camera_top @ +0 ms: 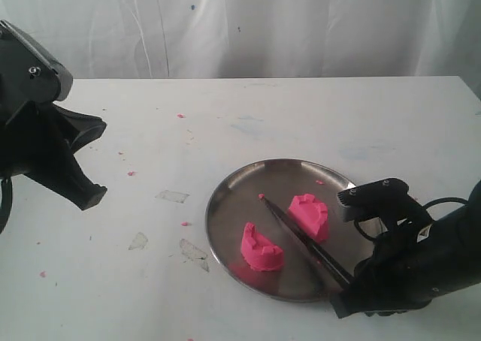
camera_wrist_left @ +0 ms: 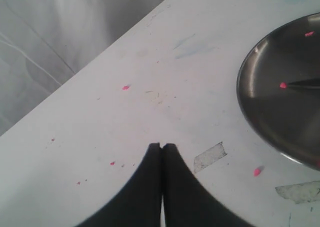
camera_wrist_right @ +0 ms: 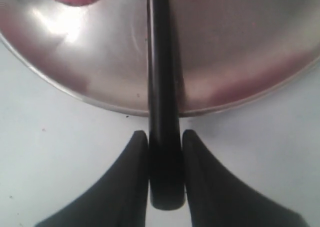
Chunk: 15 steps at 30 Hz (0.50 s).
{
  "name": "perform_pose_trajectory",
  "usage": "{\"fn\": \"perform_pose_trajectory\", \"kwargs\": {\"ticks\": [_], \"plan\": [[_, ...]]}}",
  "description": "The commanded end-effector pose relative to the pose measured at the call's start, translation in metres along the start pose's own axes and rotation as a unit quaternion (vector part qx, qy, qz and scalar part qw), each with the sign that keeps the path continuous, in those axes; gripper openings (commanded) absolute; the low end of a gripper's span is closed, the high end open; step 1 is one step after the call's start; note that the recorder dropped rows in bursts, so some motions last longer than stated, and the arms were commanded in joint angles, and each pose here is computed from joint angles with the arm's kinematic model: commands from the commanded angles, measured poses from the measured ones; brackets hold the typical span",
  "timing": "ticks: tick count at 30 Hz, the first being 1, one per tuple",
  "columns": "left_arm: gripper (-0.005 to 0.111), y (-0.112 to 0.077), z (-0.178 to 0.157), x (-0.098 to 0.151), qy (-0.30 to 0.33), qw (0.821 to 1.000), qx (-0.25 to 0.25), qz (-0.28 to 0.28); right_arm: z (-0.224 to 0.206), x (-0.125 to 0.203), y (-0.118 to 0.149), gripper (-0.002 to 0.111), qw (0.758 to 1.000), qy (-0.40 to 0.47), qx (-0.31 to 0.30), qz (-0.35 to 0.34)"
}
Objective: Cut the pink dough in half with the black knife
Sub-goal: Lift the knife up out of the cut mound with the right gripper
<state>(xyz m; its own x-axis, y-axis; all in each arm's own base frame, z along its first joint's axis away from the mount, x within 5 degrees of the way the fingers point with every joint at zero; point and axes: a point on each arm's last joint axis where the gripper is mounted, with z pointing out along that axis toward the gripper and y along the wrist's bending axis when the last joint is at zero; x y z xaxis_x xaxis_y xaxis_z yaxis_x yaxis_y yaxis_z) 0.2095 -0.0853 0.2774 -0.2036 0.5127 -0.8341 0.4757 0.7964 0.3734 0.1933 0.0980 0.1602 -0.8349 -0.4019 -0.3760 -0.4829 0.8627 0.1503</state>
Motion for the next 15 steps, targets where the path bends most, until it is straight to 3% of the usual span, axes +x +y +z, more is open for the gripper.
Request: {"fn": "perform_pose_trajectory", "kwargs": {"ticks": [1,6,15], "plan": [[0.0,-0.001,-0.002,0.0,-0.01,1.0,0.006,-0.001,-0.002,-0.003,0.003,0.0,1.0,0.004,-0.02,-0.016],[0.0,-0.001,-0.002,0.0,-0.009,1.0,0.005,-0.002,-0.004,-0.002,0.019,0.0,0.992,-0.003,-0.105,-0.069],[0.0,-0.001,-0.002,0.0,-0.009,1.0,0.005,-0.003,-0.008,-0.016,0.011,0.0,0.996,-0.061,-0.057,-0.027]]}}
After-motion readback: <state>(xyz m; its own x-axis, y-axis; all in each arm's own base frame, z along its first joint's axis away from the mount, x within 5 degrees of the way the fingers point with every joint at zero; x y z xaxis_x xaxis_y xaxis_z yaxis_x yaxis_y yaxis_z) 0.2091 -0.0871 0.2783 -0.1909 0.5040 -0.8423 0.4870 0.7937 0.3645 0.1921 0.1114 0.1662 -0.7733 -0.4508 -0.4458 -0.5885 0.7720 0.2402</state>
